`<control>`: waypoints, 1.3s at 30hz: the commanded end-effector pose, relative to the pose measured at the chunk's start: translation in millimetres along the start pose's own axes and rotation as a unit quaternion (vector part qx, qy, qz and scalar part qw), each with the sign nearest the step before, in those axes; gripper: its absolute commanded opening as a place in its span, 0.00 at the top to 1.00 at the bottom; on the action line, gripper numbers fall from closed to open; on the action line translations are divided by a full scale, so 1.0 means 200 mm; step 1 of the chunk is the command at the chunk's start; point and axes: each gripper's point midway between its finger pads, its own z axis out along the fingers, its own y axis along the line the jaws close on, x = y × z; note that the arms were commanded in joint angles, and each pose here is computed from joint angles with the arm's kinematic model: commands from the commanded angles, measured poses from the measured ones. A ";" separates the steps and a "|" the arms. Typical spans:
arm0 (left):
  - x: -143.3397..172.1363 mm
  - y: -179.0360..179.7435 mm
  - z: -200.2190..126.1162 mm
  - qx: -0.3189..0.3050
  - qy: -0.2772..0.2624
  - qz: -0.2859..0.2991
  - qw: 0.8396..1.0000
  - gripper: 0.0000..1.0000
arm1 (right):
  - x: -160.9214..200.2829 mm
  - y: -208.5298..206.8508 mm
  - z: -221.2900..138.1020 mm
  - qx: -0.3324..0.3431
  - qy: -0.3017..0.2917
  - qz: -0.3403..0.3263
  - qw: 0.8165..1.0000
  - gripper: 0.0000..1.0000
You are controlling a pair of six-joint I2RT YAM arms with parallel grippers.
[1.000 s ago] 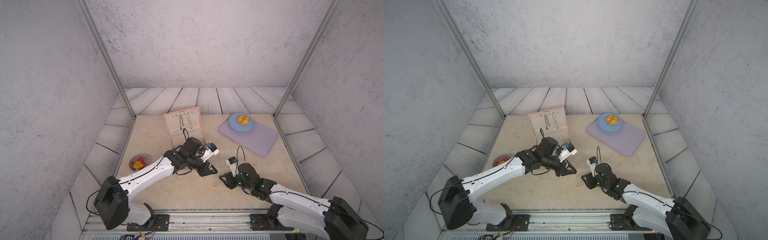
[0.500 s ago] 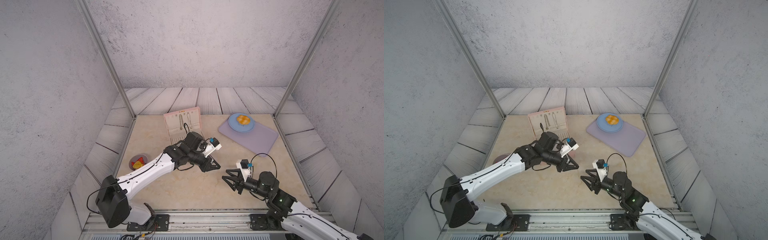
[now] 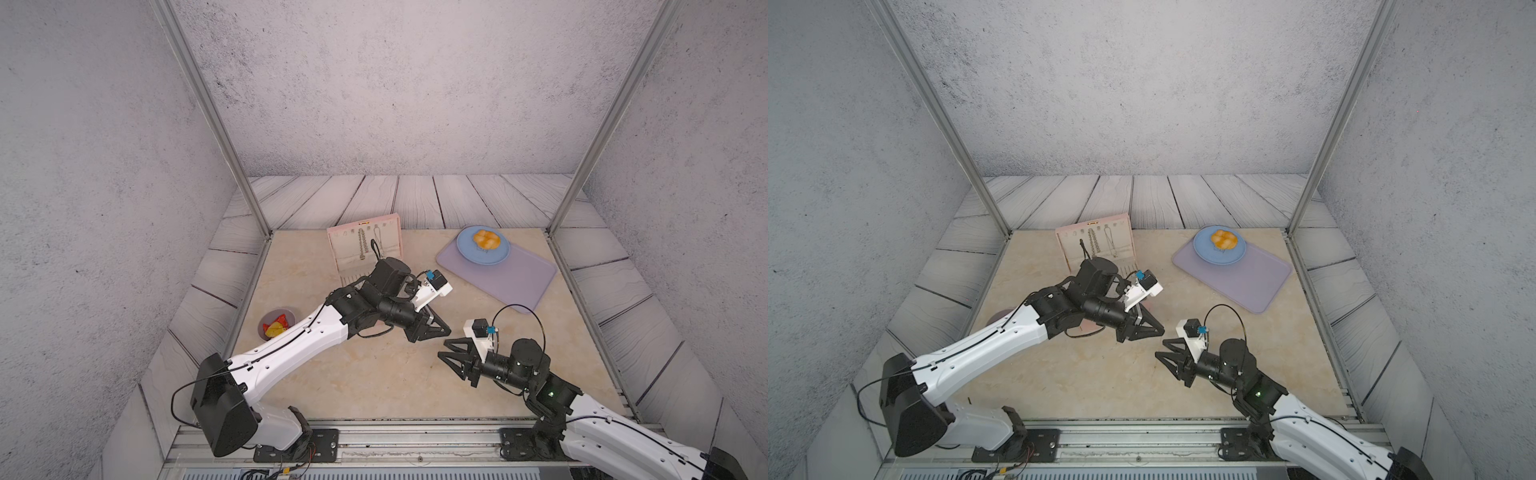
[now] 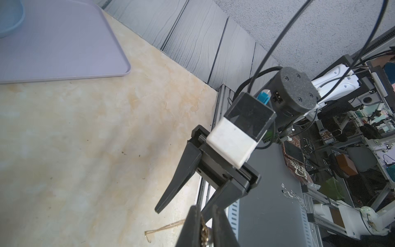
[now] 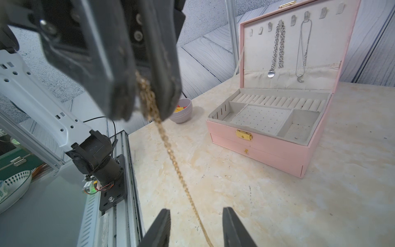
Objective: Put jewelry chain into jewelry box
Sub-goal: Pick up the necklace from the center of the board.
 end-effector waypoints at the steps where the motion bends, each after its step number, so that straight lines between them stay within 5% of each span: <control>1: -0.07 -0.09 -0.04 0.018 -0.014 0.022 1.000 0.97 | -0.08 0.03 0.00 -0.014 -0.026 -0.013 0.999 0.61; 10: -0.09 -0.13 -0.04 0.023 -0.017 0.030 0.999 0.97 | -0.07 0.02 0.02 -0.011 -0.024 -0.007 1.000 0.72; 17: -0.09 -0.14 -0.05 0.022 -0.019 0.034 0.999 0.97 | -0.09 0.01 0.01 -0.005 -0.030 -0.005 1.000 0.91; 22: -0.08 -0.13 -0.10 -0.003 -0.038 0.040 0.998 0.98 | -0.07 -0.07 -0.02 0.048 -0.024 0.004 0.999 0.98; 39: 0.21 0.08 -0.09 -0.055 -0.049 -0.013 0.997 0.98 | -0.21 -0.15 -0.11 0.142 0.039 -0.075 0.986 1.00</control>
